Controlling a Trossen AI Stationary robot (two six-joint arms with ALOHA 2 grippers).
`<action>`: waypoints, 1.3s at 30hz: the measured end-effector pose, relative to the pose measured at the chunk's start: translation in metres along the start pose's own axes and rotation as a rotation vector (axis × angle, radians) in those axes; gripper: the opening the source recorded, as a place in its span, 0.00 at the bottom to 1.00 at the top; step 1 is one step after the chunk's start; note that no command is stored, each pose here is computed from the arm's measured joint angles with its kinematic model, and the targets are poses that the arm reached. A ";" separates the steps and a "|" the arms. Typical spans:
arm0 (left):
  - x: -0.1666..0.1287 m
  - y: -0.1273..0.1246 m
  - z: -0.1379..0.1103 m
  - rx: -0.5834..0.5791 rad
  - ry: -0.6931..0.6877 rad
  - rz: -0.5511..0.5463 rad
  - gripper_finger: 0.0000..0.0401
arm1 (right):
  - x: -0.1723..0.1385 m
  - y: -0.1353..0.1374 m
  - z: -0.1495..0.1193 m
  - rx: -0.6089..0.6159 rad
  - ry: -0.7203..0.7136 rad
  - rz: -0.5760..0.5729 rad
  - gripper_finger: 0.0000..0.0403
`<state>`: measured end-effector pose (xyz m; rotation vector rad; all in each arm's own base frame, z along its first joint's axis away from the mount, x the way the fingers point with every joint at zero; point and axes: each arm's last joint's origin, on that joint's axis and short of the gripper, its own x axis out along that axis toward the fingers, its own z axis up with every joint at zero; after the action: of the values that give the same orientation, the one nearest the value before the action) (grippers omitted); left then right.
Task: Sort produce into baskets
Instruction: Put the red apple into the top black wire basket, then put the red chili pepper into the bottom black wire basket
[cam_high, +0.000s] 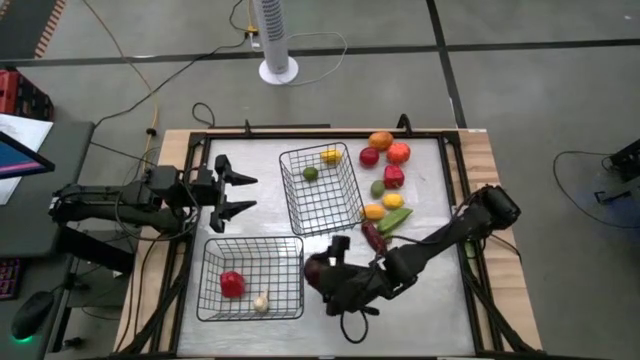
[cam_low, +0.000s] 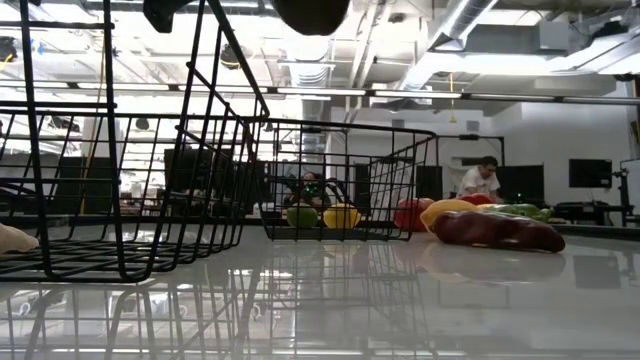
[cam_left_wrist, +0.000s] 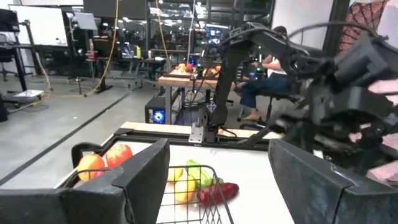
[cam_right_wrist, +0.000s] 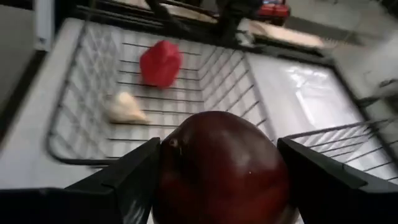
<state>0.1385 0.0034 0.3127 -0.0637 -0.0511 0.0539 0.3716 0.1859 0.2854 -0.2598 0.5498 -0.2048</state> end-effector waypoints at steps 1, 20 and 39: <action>0.000 0.000 0.000 0.000 0.000 0.000 0.65 | 0.001 -0.005 0.002 -0.021 0.006 -0.036 0.82; 0.000 0.000 -0.001 0.015 0.006 -0.001 0.65 | 0.054 -0.122 -0.026 0.108 0.401 -0.231 0.97; 0.000 0.000 -0.001 -0.023 0.009 -0.003 0.65 | -0.064 -0.045 -0.085 0.329 0.389 -0.360 0.95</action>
<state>0.1386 0.0033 0.3118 -0.0871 -0.0430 0.0497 0.2672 0.1439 0.2599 0.0075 0.8412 -0.6987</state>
